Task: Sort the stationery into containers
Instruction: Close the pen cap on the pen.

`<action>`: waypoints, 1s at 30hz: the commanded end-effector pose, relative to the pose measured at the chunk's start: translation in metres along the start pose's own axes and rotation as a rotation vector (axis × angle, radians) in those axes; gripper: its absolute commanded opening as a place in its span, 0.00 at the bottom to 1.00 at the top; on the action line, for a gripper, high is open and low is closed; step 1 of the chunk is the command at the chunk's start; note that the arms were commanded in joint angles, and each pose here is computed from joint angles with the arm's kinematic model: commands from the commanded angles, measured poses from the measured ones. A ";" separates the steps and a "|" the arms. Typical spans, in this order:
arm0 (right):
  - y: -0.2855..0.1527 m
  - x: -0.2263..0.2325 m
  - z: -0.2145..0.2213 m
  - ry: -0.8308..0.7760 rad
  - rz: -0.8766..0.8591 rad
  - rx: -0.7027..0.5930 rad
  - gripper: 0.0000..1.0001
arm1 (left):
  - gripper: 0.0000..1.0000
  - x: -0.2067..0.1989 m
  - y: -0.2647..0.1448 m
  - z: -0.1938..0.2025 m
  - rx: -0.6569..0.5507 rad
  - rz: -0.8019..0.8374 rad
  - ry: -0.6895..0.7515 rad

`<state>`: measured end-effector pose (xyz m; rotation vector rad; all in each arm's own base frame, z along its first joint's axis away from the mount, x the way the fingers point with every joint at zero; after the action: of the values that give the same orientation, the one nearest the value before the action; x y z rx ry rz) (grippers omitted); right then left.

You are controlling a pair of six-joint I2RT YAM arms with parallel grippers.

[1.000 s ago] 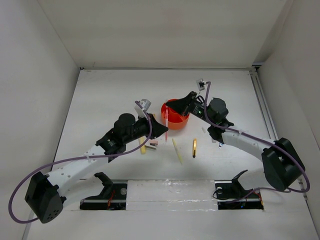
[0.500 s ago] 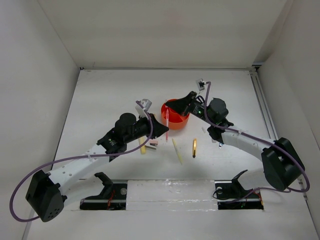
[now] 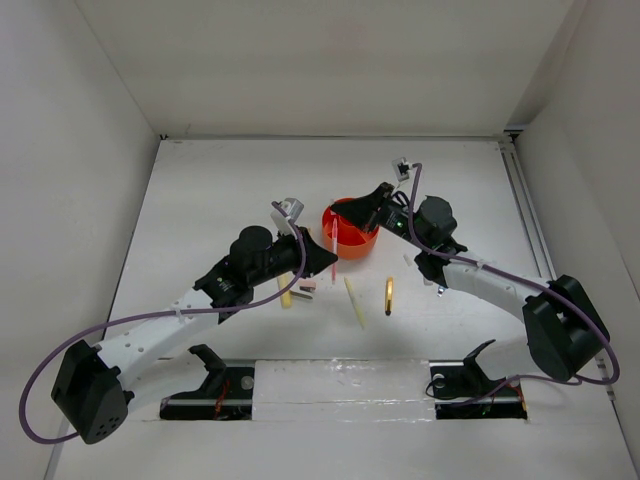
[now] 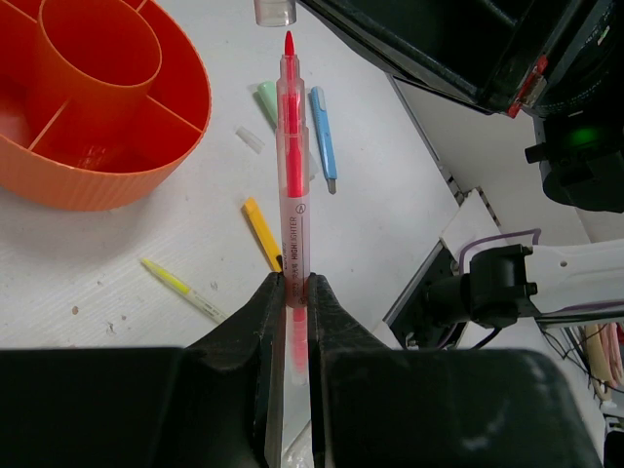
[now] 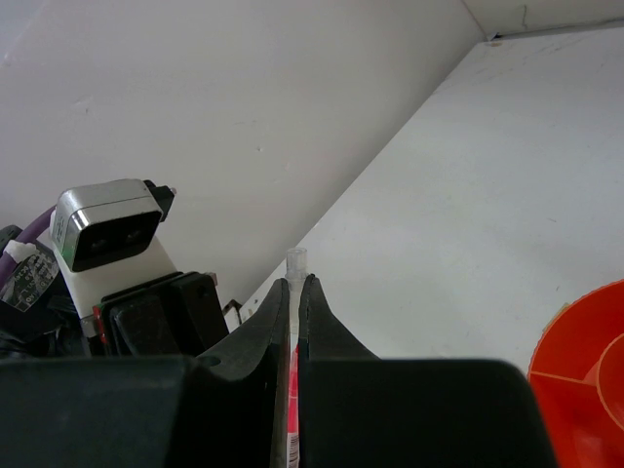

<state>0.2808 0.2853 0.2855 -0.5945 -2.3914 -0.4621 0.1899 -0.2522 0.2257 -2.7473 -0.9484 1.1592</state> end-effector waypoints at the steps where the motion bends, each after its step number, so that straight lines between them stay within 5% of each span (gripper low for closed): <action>1: 0.002 0.015 -0.016 -0.037 -0.066 -0.057 0.00 | 0.00 -0.022 -0.005 -0.028 -0.091 0.068 0.028; 30: 0.003 0.009 -0.007 -0.019 -0.067 -0.031 0.00 | 0.00 -0.020 -0.006 -0.033 -0.122 0.043 0.028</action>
<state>0.2808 0.2866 0.2823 -0.5847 -2.3813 -0.4518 0.1938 -0.2499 0.2266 -2.7473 -0.9991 1.1496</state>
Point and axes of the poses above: each gripper's point midway between its finger pads, its own y axis out along the fingers, its own x axis along the line the jaws close on, z = x × y, the point moved 4 cm from there along -y, back along the fingers, and after that the axes turned 1 degree about -y, right-handed, at the moved point
